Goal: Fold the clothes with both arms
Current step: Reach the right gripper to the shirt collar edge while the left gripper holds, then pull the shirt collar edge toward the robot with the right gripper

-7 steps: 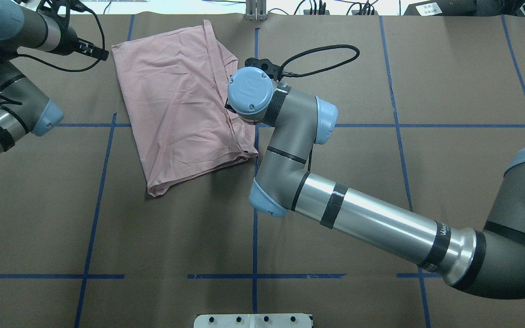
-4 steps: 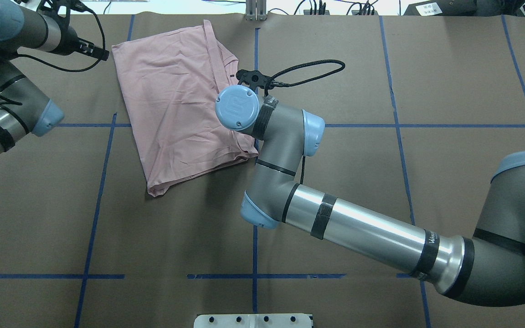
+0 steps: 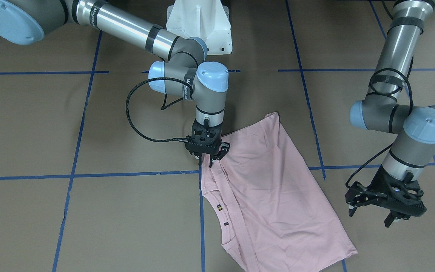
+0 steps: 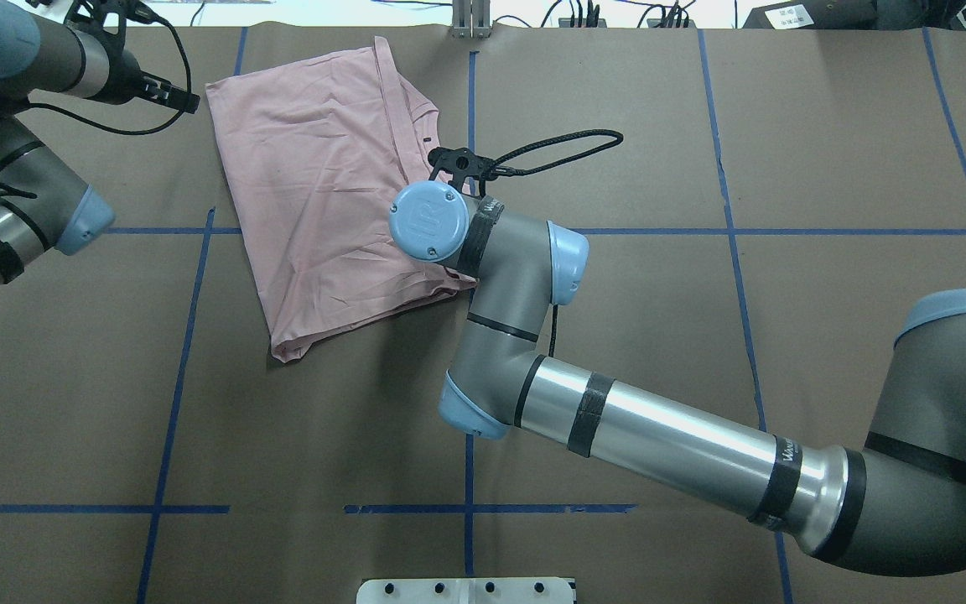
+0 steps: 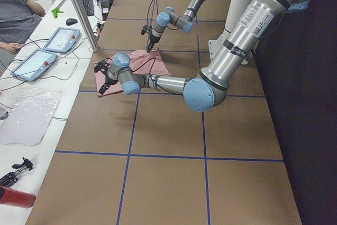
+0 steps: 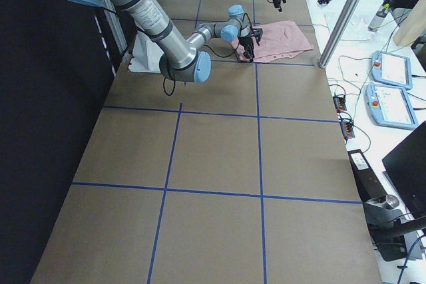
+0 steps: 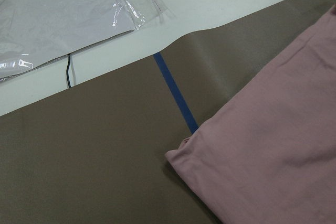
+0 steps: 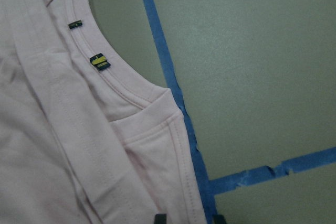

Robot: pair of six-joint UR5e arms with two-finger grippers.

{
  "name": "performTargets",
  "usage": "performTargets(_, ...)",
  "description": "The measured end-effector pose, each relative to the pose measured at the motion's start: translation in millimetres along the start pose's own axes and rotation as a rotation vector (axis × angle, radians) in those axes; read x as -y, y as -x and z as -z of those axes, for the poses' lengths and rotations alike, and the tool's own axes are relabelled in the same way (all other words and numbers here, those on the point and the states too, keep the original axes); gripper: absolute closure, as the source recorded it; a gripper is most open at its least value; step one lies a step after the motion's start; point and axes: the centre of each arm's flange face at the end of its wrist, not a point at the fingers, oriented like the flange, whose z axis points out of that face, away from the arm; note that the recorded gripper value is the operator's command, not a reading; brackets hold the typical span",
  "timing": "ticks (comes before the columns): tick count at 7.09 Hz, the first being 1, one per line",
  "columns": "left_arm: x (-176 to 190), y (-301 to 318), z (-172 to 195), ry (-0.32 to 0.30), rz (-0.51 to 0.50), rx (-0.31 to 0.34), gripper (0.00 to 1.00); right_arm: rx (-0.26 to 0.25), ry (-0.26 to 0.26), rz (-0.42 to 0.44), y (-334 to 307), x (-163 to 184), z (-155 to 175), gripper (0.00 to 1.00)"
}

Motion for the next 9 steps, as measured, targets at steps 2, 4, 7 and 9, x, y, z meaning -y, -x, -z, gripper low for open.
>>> performTargets(2,-1,0,0,0.002,0.002,0.001,0.00,-0.005,-0.002,0.014,0,-2,-2,1.00)
performTargets(4,-1,0,0,0.002,0.002,0.001,0.00,-0.007,-0.002,0.015,0,-4,-3,1.00)
performTargets(7,0,0,0,0.001,0.002,-0.001,0.00,0.004,-0.002,0.027,4,-3,3,1.00)
performTargets(9,0,-1,0,0.001,0.002,-0.002,0.00,0.025,0.001,0.037,4,-2,16,1.00)
